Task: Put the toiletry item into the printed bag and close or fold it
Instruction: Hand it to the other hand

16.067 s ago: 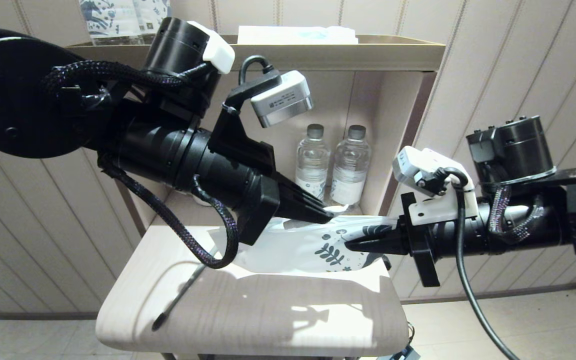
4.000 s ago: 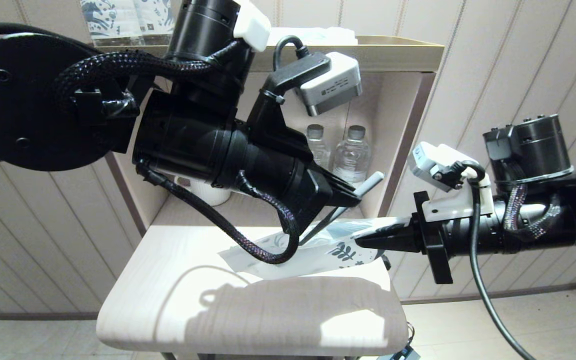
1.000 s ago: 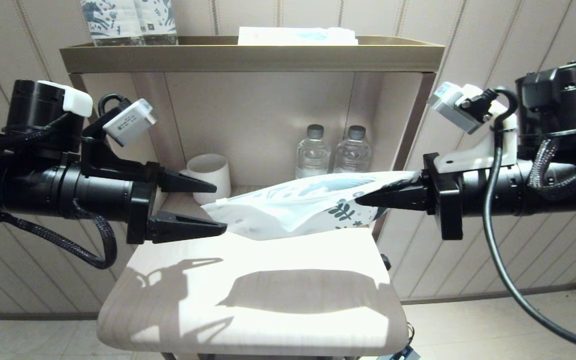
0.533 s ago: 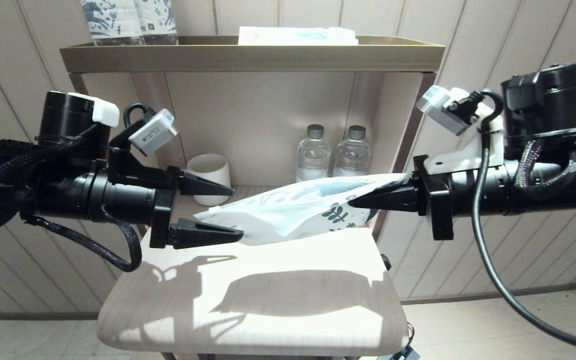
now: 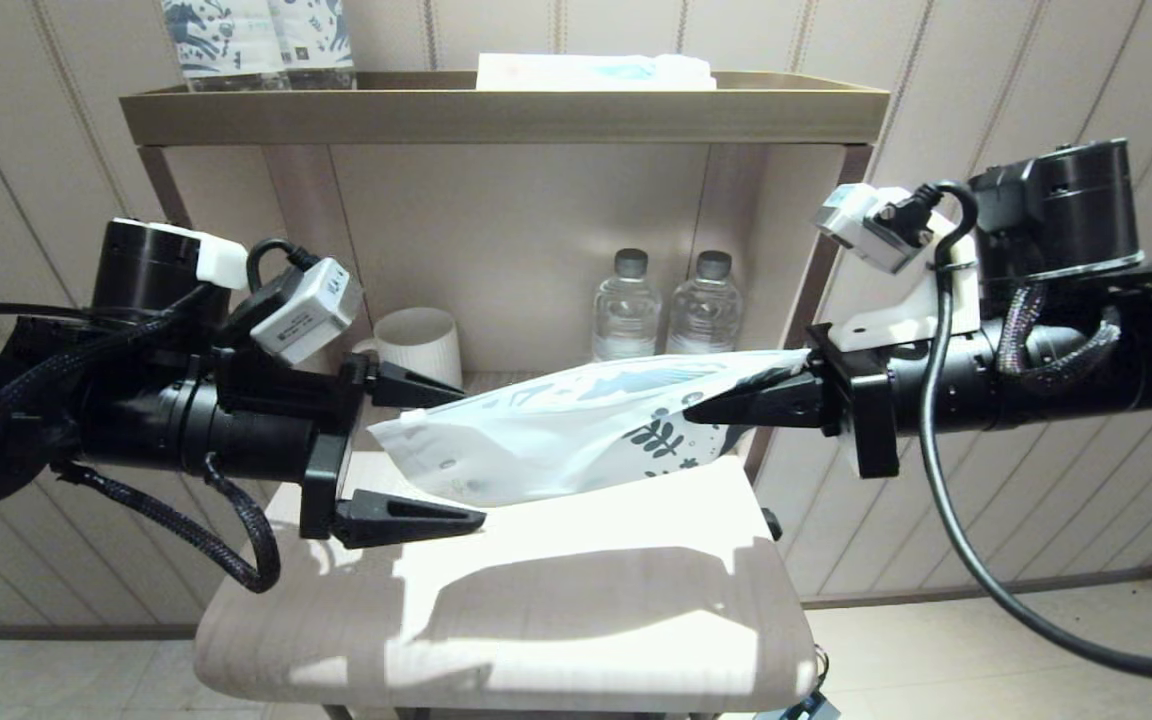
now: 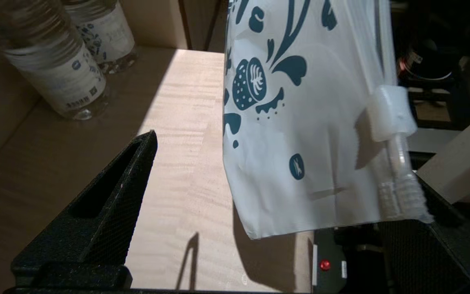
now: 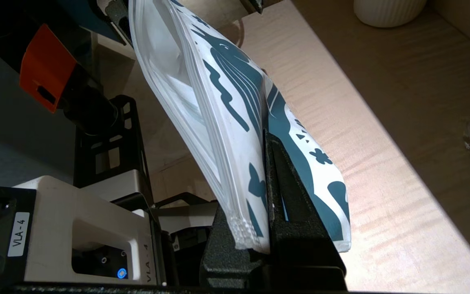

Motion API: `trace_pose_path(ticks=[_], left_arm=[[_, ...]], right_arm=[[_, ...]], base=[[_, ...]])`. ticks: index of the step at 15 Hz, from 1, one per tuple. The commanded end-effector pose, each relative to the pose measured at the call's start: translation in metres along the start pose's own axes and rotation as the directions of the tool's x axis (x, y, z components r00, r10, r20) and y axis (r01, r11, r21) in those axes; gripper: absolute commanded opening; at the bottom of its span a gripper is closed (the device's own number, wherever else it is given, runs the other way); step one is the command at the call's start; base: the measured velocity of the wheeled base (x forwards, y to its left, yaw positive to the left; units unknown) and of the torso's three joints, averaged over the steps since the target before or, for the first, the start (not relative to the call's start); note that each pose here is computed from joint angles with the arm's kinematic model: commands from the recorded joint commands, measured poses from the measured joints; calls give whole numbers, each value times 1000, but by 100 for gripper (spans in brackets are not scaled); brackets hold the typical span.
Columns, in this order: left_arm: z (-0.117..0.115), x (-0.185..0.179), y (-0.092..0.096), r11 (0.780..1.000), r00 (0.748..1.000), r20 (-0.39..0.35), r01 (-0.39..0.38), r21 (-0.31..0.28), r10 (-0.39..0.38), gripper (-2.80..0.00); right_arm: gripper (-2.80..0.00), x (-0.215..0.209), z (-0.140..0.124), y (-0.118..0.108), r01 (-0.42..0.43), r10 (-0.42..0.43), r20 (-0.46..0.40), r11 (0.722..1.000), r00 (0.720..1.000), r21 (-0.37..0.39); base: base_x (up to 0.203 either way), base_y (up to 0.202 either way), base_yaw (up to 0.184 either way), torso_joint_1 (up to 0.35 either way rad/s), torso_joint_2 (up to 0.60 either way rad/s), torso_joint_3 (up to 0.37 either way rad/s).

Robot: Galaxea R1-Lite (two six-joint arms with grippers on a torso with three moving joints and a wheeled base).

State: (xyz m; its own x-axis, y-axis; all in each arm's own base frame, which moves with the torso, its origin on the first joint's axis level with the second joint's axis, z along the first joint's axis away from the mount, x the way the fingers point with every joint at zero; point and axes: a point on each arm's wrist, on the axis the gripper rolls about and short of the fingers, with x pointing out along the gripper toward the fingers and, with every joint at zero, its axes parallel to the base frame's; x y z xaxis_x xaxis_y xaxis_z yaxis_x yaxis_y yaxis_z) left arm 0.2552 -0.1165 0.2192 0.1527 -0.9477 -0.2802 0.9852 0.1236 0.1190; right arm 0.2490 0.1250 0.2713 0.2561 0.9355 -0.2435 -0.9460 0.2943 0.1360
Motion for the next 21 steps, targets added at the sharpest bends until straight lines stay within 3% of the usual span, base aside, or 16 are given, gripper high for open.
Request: trace_pose_path(ticks=[1,6,7,9,16,21], left_arm=[[3,1,-2,1000,1000,9,12,22,-12,0],[13,1,-4,998,1000,21,10,55,-11,0],[13,1,-5,999,1000,14,14,46,-14,-280],[17,1,-6,1000,1000,-13,23,17,-23,-280],[11,9,-10,999,998,-44,52,13,-52,-280],[11,11,-10,998,997,-63,36,45,-33,-280]], right_arm=[[-280,3,-2,-2,-9,9,-5,1000,1000,4],[-280,5,-4,-5,-15,15,-12,1000,1000,11],[-280,6,-4,-5,-16,16,-10,1000,1000,8],[-280,6,-4,-5,-16,16,-11,1000,1000,7],[-280,4,1,-3,-14,14,2,1000,1000,-8],[-280,3,3,-3,-9,9,7,1000,1000,-11]], base=[[0,0,0,0,0,0],[0,0,0,0,0,0],[0,0,0,0,0,0],[0,0,0,0,0,0],[0,0,0,0,0,0],[0,0,0,0,0,0]])
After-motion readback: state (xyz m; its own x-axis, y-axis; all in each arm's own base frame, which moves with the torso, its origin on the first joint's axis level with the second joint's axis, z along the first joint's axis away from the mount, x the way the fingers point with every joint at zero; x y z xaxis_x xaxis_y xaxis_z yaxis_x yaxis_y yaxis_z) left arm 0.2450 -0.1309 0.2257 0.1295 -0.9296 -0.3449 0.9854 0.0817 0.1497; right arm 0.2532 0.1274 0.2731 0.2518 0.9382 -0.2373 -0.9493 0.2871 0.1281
